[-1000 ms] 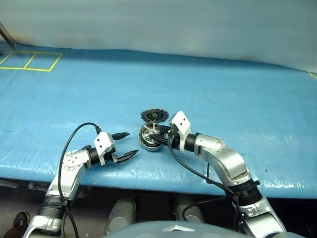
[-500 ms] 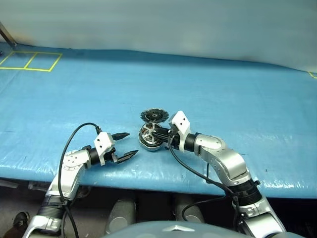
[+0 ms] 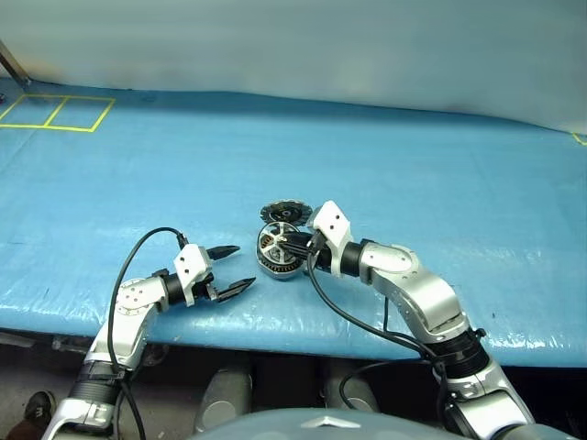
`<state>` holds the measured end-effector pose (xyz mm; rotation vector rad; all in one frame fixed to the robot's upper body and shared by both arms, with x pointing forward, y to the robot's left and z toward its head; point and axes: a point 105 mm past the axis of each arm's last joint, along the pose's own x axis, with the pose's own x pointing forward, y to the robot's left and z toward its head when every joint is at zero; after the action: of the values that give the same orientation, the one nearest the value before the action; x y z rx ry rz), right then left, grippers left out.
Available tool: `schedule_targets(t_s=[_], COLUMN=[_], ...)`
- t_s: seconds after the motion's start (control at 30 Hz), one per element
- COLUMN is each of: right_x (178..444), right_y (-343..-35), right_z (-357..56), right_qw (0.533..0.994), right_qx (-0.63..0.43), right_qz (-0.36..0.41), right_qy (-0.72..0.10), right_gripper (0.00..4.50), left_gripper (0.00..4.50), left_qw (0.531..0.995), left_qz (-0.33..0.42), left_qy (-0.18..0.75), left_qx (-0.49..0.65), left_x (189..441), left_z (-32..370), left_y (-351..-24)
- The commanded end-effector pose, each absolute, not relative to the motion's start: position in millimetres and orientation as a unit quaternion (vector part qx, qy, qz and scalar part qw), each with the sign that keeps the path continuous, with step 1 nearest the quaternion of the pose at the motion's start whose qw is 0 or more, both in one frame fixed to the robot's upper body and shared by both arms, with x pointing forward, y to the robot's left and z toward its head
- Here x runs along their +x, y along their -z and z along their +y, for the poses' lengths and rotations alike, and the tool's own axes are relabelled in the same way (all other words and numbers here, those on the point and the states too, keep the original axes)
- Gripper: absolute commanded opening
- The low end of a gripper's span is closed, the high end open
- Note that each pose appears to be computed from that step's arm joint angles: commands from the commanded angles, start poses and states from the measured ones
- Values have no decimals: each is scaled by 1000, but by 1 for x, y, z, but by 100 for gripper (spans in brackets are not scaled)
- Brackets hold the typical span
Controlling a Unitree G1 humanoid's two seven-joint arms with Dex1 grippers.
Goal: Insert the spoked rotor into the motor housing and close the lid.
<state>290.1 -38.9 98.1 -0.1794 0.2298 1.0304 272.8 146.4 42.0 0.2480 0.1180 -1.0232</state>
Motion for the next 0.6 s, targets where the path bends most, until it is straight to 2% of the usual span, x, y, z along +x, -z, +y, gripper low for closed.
schedule_targets(t_s=[0.03, 0.4, 0.6], right_x=[290, 287, 285], right_y=[-111, -110, -100], right_z=[-35, -38, -37], right_qw=[858, 857, 854], right_qx=[-98, -103, -101], right_qz=[83, 87, 104], right_qy=[-498, -498, -499], right_gripper=[36, 36, 36], left_gripper=[403, 403, 403], left_qw=[865, 865, 865], left_qz=[47, 49, 48], left_qy=[482, 483, 482], left_qx=[128, 127, 128], left_x=[275, 275, 275], left_z=[150, 150, 150], left_y=[-46, -46, -46])
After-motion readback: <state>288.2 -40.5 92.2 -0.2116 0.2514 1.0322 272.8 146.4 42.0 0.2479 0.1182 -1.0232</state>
